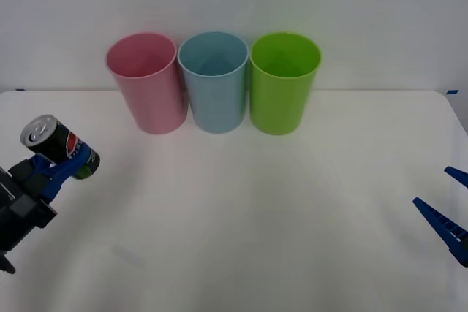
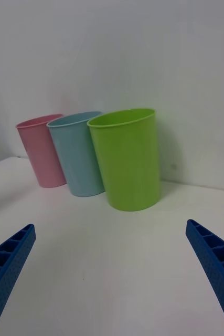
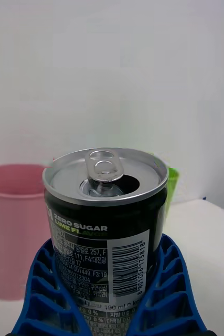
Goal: Grasp the object on the table and drop it into the matching bin: aluminum can to the light blue bin, PET bottle to the pink bin.
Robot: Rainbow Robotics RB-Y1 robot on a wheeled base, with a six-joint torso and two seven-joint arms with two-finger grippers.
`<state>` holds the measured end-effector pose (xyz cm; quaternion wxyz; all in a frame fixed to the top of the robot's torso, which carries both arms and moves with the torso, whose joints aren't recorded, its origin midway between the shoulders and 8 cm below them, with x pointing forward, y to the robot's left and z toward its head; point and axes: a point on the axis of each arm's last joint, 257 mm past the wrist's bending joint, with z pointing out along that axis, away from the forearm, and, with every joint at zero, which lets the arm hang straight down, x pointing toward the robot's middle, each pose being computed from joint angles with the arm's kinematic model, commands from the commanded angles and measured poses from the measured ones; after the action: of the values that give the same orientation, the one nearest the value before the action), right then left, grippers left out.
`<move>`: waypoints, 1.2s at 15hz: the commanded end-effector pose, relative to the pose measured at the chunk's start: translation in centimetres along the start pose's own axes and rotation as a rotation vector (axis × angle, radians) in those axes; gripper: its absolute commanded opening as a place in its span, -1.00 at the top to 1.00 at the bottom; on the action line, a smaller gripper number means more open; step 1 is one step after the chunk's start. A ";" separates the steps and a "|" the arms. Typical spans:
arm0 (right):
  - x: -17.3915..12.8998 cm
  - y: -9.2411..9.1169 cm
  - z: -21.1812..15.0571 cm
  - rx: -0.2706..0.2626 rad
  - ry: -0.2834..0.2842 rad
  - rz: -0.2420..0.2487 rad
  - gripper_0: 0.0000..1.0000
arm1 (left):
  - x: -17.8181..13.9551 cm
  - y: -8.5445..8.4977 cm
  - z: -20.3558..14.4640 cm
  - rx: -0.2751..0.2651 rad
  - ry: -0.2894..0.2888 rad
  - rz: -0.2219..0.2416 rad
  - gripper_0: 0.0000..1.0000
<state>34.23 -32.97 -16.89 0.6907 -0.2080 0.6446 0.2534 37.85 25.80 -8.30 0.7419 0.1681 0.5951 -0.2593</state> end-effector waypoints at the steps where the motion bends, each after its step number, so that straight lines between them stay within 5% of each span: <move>1: 0.0 0.0 0.0 0.000 0.000 0.000 -1.00 | -3.0 0.1 3.1 -0.002 -0.039 0.010 1.00; 7: 0.0 0.0 0.0 0.000 0.000 0.000 -1.00 | -6.2 -0.7 12.4 0.047 -0.053 0.020 1.00; 13: 0.0 0.0 0.0 0.000 0.000 0.000 -1.00 | -5.0 1.2 24.0 0.080 0.026 0.111 0.99; 18: 0.0 0.0 0.0 0.000 0.000 0.000 -1.00 | -4.9 1.4 30.0 0.060 0.056 0.157 1.00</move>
<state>34.23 -32.97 -16.89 0.6907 -0.2080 0.6446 0.2534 61.19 11.58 3.10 0.7362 0.2439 0.5924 -0.2180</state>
